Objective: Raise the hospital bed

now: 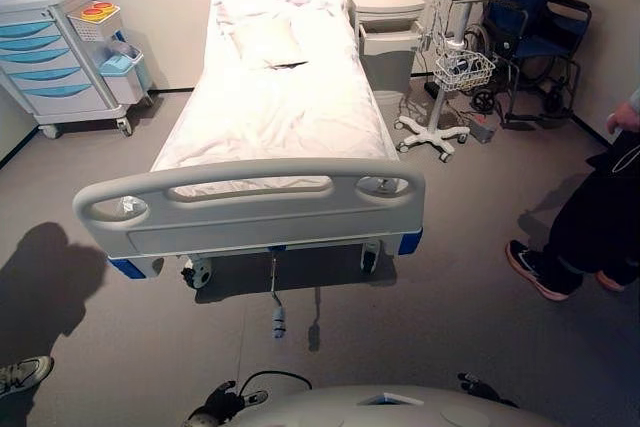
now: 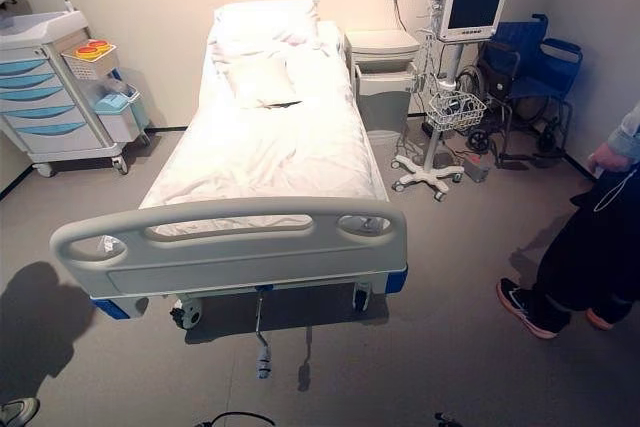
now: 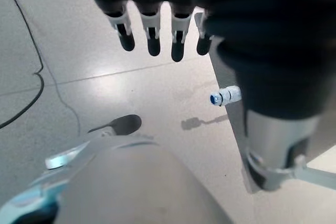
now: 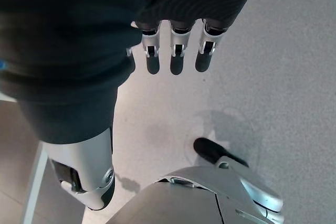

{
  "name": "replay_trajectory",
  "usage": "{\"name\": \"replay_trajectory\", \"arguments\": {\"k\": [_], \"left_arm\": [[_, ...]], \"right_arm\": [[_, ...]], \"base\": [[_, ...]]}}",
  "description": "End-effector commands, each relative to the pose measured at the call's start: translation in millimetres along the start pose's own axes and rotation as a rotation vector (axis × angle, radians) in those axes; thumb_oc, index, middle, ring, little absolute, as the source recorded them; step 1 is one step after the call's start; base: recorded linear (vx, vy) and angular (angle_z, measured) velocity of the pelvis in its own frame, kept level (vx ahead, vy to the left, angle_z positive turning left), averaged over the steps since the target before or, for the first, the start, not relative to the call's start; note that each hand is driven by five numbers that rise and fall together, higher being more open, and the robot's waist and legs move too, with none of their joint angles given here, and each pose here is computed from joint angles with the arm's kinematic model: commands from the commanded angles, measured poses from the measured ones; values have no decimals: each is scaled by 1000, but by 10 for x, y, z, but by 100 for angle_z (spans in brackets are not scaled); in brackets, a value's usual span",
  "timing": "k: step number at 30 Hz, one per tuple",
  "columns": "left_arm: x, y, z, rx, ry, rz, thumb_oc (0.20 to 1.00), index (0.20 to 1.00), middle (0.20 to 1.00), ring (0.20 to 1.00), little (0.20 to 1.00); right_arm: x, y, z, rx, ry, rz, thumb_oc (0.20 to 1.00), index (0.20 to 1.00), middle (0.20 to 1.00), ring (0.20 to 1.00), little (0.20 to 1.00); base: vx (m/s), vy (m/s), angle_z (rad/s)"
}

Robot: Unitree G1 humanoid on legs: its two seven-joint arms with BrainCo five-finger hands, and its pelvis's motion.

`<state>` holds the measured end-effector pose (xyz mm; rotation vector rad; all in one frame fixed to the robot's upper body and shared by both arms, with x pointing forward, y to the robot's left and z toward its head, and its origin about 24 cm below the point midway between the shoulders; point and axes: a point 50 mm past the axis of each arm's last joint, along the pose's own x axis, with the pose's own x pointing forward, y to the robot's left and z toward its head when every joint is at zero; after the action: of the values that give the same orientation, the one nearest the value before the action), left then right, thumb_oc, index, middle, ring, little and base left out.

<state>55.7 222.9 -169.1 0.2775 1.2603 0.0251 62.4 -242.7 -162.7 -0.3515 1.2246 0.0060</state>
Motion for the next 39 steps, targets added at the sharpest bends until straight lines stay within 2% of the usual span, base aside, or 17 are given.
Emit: {"name": "replay_trajectory", "arguments": {"k": [1,39], "left_arm": [[32,63,183,62,-54,10,1000,1000,1000,1000,1000],[15,173,7,85,33,47,1000,1000,1000,1000,1000]], "right_arm": [[50,80,199,6,-29,18,1000,1000,1000,1000,1000],[32,231,129,-26,-15,67,1000,1000,1000,1000,1000]], "base": [[0,0,0],[4,0,0]]}}
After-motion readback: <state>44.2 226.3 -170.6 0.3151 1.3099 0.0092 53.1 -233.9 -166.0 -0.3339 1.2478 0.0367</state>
